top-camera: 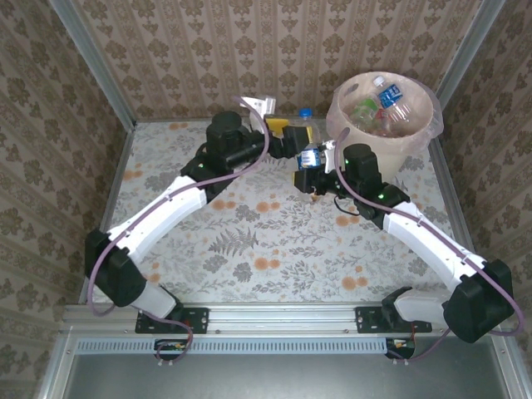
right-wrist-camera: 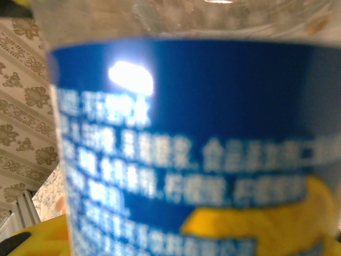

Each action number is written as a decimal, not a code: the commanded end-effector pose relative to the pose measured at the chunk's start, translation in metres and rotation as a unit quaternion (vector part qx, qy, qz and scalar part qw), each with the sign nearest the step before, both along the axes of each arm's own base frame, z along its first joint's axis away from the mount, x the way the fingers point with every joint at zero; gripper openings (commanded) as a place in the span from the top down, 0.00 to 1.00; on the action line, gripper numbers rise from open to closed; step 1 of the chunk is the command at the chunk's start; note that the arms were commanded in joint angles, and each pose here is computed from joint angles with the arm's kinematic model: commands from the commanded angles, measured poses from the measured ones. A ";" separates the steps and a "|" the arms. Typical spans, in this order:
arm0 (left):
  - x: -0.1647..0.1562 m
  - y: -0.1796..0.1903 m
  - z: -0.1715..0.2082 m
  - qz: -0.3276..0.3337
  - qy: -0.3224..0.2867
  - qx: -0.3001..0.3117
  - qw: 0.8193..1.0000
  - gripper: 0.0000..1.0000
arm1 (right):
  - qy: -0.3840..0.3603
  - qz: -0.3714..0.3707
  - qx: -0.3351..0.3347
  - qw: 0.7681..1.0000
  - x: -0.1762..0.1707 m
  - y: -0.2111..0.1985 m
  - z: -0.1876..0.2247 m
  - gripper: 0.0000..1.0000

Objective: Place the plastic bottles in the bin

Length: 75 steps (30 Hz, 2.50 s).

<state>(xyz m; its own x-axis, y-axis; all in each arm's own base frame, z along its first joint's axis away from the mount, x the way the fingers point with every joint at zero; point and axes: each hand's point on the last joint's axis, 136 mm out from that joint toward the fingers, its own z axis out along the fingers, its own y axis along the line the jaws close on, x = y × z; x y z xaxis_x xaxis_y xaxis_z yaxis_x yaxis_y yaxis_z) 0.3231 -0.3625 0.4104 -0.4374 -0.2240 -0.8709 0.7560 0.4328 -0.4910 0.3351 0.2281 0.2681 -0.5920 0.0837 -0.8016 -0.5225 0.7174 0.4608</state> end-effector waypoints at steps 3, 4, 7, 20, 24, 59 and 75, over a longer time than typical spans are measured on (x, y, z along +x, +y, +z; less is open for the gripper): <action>0.008 0.039 0.000 0.095 -0.006 0.007 0.995 0.00 | -0.019 -0.031 -0.018 0.999 0.012 -0.018 0.025 0.60; 0.011 0.047 -0.003 0.117 -0.001 0.009 0.993 0.00 | -0.022 -0.039 -0.019 0.999 0.015 -0.023 0.031 0.60; 0.021 0.075 -0.018 0.187 0.019 0.025 0.982 0.00 | -0.037 -0.065 -0.020 0.997 0.026 -0.043 0.053 0.59; 0.032 0.156 -0.072 0.320 0.109 0.046 0.940 0.00 | -0.089 -0.248 -0.050 0.963 0.093 -0.169 0.128 0.57; 0.032 0.175 -0.081 0.343 0.125 0.037 0.930 0.00 | -0.074 -0.291 -0.073 0.951 0.118 -0.211 0.125 0.56; 0.034 0.197 -0.101 0.369 0.168 0.042 0.913 0.00 | 0.033 -0.151 -0.303 0.940 0.153 -0.261 0.072 0.20; 0.037 0.195 -0.111 0.369 0.179 0.050 0.911 0.00 | 0.097 -0.139 -0.317 0.933 0.165 -0.260 0.013 0.57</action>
<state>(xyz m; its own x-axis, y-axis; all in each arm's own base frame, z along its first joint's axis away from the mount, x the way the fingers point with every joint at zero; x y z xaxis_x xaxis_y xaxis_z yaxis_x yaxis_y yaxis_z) 0.3592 -0.1701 0.3064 -0.4454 -0.4974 -0.7444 0.0626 0.8121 -0.5801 0.5135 -0.0384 0.3133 -0.6872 -0.1460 -0.7116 -0.1786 0.9835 -0.0293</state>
